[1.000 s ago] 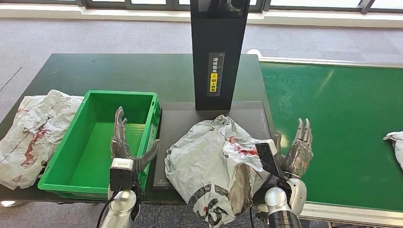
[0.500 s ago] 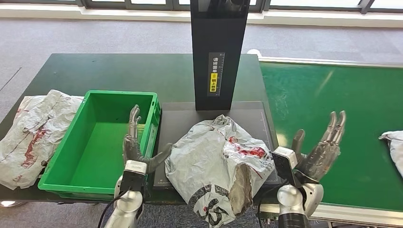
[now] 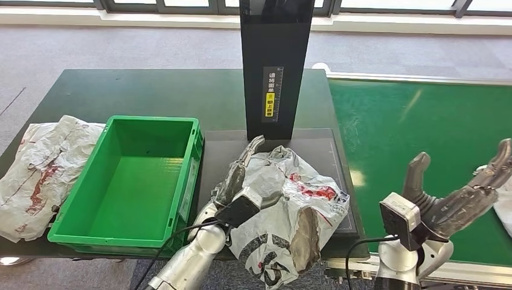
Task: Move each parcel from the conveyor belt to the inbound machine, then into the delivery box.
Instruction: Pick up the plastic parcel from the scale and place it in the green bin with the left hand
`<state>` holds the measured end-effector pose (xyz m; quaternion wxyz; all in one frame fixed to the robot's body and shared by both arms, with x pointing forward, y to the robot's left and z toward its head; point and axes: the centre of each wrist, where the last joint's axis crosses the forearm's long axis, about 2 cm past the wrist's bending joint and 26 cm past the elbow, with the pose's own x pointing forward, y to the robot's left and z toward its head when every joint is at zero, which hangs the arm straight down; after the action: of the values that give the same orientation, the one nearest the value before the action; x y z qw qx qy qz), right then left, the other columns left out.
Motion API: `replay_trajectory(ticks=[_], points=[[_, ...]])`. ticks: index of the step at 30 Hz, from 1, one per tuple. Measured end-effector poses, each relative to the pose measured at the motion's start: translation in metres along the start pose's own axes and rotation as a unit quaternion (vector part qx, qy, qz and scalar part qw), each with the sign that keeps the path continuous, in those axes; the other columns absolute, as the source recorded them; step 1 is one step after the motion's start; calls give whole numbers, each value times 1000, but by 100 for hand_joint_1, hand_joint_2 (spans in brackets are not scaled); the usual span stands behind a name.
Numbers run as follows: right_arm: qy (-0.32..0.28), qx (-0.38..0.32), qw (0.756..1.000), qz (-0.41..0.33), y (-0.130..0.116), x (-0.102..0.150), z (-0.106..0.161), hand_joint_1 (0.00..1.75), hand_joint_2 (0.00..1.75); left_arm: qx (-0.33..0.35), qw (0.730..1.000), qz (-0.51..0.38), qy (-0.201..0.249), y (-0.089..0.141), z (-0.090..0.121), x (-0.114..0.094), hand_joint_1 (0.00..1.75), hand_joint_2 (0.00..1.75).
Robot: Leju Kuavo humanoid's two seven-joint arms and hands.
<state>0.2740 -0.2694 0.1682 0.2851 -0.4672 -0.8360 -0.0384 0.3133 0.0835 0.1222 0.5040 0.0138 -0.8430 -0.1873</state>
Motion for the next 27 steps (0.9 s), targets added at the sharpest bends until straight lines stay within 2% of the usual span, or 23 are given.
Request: replay_trajectory(ticks=[4,9,16,17,20,21,27], points=[[-3,-5,1000,0,-2,1,-2,0,175,-59,996,-54,42,-18,-7,0,0,175],[-1,-8,1000,-2,-2,1,-3,0,175,-143,978,-124,91,-36,-3,-5,0,175],[-1,-9,1000,-3,-2,1,-3,0,175,-216,954,-167,126,-50,8,-11,1,175],[-1,-9,1000,-3,-2,1,-3,0,175,-222,952,-170,128,-51,9,-12,15,175],[-1,-9,1000,-2,-2,1,-3,0,175,-236,946,-178,135,-53,12,-14,145,175],[-1,-9,1000,-2,-2,1,-3,0,175,-242,943,-181,138,-53,12,-14,175,175],[-1,-9,1000,-2,-3,1,-3,0,175,-260,934,-198,143,-54,12,-16,175,175]])
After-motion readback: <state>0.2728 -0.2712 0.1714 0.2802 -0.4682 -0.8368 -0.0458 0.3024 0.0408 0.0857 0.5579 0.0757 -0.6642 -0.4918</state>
